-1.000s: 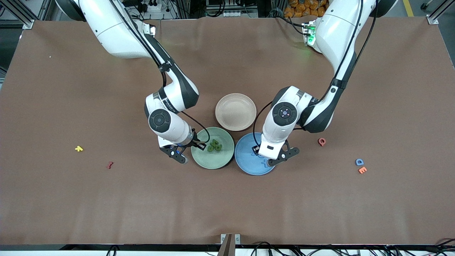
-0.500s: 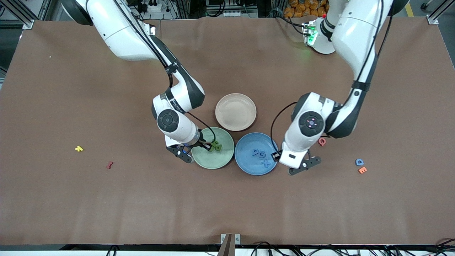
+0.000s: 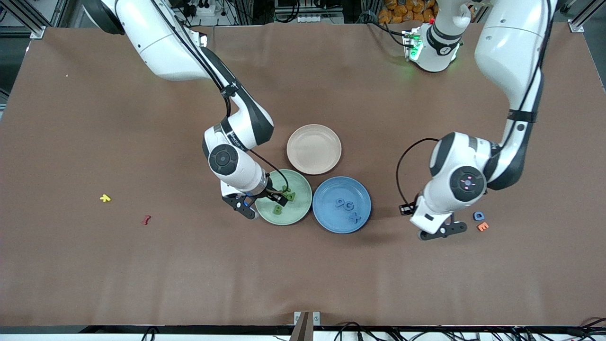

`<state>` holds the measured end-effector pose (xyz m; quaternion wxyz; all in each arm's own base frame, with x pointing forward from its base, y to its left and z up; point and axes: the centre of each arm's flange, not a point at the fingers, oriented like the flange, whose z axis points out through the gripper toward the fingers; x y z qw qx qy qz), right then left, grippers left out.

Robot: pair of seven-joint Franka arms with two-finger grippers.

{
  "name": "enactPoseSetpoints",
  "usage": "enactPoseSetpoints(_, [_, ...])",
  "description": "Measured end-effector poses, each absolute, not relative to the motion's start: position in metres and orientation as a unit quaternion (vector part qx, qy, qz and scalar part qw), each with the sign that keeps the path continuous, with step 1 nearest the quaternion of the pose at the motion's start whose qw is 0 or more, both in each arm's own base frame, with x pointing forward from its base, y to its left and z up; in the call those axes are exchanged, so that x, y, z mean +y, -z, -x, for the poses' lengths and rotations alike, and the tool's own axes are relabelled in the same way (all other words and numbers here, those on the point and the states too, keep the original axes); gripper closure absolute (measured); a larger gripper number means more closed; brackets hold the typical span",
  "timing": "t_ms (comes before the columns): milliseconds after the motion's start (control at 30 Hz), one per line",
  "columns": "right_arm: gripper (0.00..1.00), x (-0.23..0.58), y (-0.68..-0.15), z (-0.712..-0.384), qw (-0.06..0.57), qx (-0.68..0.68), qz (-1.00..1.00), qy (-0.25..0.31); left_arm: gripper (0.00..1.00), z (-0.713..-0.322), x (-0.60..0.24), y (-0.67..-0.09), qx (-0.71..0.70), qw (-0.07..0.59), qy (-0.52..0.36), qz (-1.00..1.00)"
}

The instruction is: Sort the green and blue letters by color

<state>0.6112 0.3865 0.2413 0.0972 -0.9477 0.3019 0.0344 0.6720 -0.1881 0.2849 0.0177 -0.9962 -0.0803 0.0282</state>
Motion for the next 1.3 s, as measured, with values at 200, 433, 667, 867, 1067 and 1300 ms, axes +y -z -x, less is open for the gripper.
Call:
enactPoseSetpoints(200, [0.00, 0.387, -0.247, -0.613, 0.100, 0.301, 0.948, -0.031, 0.44, -0.681, -0.144, -0.287, -0.042, 0.030, -0.031, 0.998])
enactPoseSetpoints(433, [0.00, 0.387, -0.270, -0.612, 0.101, 0.297, 0.949, -0.030, 0.44, -0.690, -0.092, -0.287, 0.001, 0.033, -0.033, 0.999])
enactPoseSetpoints(667, [0.00, 0.379, -0.309, -0.610, 0.093, 0.287, 0.953, -0.037, 0.44, -0.695, -0.035, -0.286, 0.030, 0.033, -0.037, 0.998])
enactPoseSetpoints(867, [0.00, 0.368, -0.334, -0.611, 0.094, 0.282, 0.954, -0.033, 0.44, -0.694, -0.003, -0.282, 0.040, 0.036, -0.042, 0.998])
enactPoseSetpoints(1067, [0.00, 0.346, -0.365, -0.608, 0.086, 0.287, 0.953, -0.041, 0.44, -0.698, 0.010, -0.270, 0.035, 0.033, -0.025, 0.999])
enactPoseSetpoints(1300, [0.00, 0.321, -0.396, -0.605, 0.071, 0.285, 0.956, -0.029, 0.44, -0.703, 0.027, -0.250, 0.039, 0.028, -0.004, 0.999])
